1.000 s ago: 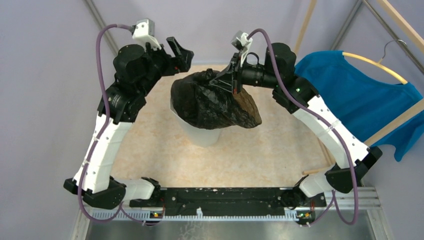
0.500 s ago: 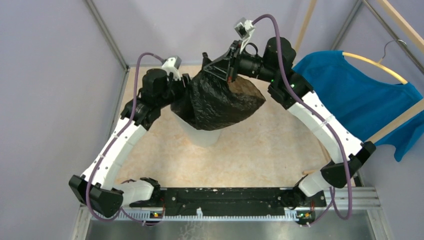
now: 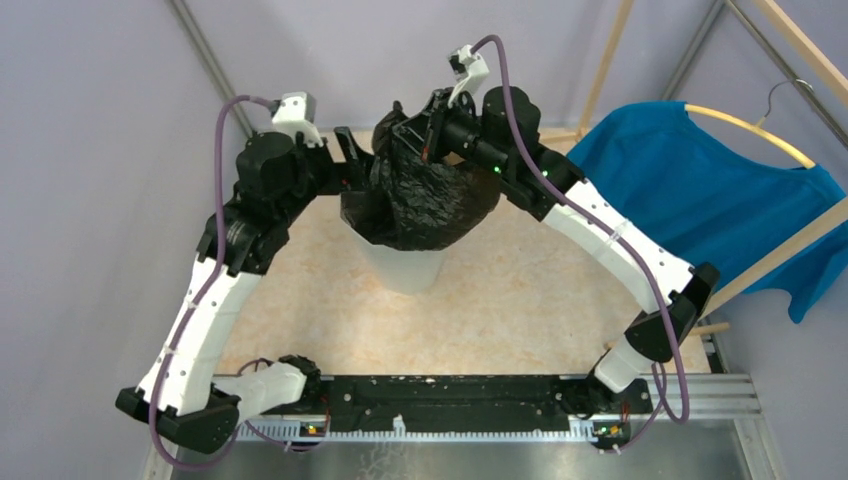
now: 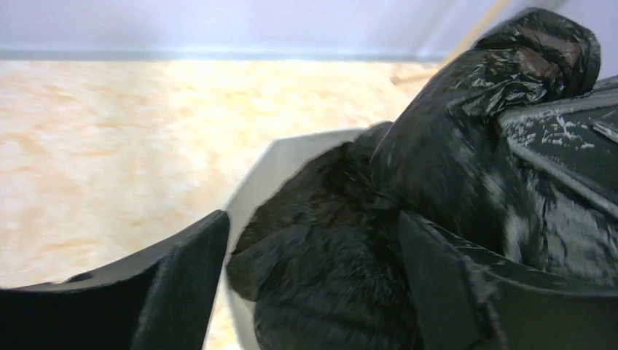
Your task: Put the trash bags into the trash bin
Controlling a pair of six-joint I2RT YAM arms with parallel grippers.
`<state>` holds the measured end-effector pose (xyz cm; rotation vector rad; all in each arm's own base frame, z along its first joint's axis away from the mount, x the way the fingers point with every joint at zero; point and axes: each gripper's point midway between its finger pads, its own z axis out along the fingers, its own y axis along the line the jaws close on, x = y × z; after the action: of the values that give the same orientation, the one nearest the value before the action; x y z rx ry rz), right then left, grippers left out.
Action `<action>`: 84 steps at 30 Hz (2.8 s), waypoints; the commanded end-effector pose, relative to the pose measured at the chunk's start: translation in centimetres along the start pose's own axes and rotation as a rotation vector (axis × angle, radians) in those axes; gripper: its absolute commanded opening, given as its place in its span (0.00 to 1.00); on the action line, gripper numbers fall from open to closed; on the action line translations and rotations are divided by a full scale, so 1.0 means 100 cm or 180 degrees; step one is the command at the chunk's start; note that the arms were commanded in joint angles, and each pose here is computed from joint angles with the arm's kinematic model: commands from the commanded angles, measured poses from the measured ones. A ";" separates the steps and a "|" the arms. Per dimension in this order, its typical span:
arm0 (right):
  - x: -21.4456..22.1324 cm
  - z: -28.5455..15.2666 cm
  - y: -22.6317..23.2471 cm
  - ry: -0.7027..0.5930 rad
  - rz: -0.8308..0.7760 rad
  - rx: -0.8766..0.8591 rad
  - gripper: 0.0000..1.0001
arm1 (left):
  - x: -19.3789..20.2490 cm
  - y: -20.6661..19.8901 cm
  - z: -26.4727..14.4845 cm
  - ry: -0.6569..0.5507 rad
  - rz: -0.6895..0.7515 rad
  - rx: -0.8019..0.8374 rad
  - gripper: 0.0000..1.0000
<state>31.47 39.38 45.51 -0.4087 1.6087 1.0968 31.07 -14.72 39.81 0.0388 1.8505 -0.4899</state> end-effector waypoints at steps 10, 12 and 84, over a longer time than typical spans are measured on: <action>-0.033 0.006 -0.020 -0.0322 0.0141 0.0500 0.00 | -0.006 -0.066 -0.111 -0.0280 0.0322 0.1442 0.98; -0.033 0.009 -0.017 -0.0335 0.0155 0.0445 0.00 | 0.013 -0.103 -0.119 0.0045 0.0227 0.2254 0.92; 0.132 0.057 -0.019 0.0967 -0.0533 0.0429 0.00 | 0.124 0.031 -0.043 0.0469 -0.0172 -0.0052 0.61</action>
<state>30.02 46.68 35.31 -0.6843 1.8139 0.9201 23.24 -9.83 29.23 -0.0816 1.9862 -0.3777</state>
